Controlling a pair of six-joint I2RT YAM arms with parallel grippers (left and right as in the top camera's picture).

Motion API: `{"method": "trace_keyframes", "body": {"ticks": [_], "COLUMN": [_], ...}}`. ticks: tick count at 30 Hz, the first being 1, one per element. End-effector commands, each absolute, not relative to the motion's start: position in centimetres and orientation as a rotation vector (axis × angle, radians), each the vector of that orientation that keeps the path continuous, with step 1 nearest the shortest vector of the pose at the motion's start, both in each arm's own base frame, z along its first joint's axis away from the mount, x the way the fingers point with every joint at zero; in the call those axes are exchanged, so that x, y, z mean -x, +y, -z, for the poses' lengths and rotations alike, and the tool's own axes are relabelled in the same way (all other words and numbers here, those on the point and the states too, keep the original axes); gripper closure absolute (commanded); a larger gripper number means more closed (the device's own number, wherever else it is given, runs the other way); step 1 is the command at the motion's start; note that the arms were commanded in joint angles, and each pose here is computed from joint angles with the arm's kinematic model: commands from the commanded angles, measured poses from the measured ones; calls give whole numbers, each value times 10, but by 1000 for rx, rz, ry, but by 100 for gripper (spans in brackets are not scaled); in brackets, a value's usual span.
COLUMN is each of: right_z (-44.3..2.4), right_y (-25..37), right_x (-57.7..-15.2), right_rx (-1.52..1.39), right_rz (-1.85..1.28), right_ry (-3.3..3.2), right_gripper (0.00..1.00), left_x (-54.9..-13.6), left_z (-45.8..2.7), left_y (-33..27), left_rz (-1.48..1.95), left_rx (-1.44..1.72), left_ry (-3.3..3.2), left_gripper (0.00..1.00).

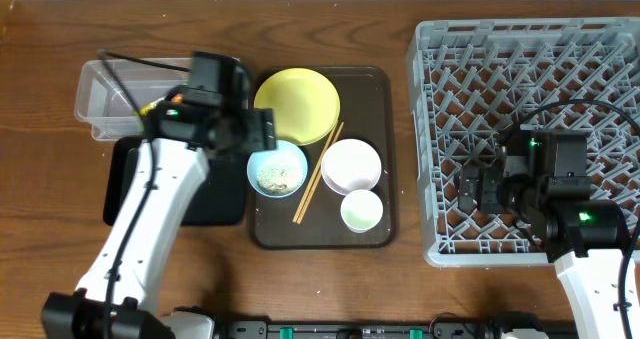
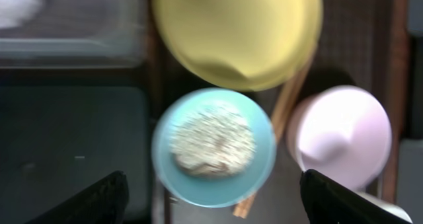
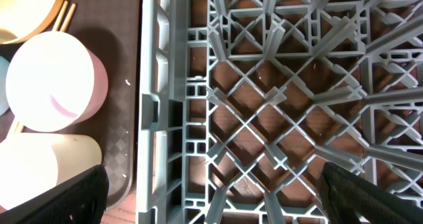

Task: Sort waste into correct bins and load items into the dishwasher rack
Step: 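Grasp the rim of the light-blue rice bowl with the left gripper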

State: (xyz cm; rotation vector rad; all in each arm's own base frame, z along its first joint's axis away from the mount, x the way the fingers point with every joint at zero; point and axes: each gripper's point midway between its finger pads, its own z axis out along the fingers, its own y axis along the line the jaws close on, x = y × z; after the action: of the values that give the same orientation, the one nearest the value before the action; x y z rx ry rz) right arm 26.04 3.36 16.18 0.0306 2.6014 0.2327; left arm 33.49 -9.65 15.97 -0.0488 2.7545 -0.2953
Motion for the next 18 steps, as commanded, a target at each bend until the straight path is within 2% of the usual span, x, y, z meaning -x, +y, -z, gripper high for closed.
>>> {"method": "trace_keyframes", "body": {"ticks": [1,5,18], "right_z": [-170,-170,-170], "right_y": [34,34,34], "right_x": [-264,-264,-263], "right_rx": [-34,-34,-34], "right_rz": [-240,-240,-240], "right_ry": [2578,2579,2582], "right_gripper": [1,1,1], "left_x": [-326,-326,-334], "left_z": [-142,-123,-58], "left_y": [-121,-130,-162], "left_rz": [335,225,173], "left_rx": [-8,-74,-154], "left_ry": [2818,2852,2953], "left_gripper": [15,17,43]}}
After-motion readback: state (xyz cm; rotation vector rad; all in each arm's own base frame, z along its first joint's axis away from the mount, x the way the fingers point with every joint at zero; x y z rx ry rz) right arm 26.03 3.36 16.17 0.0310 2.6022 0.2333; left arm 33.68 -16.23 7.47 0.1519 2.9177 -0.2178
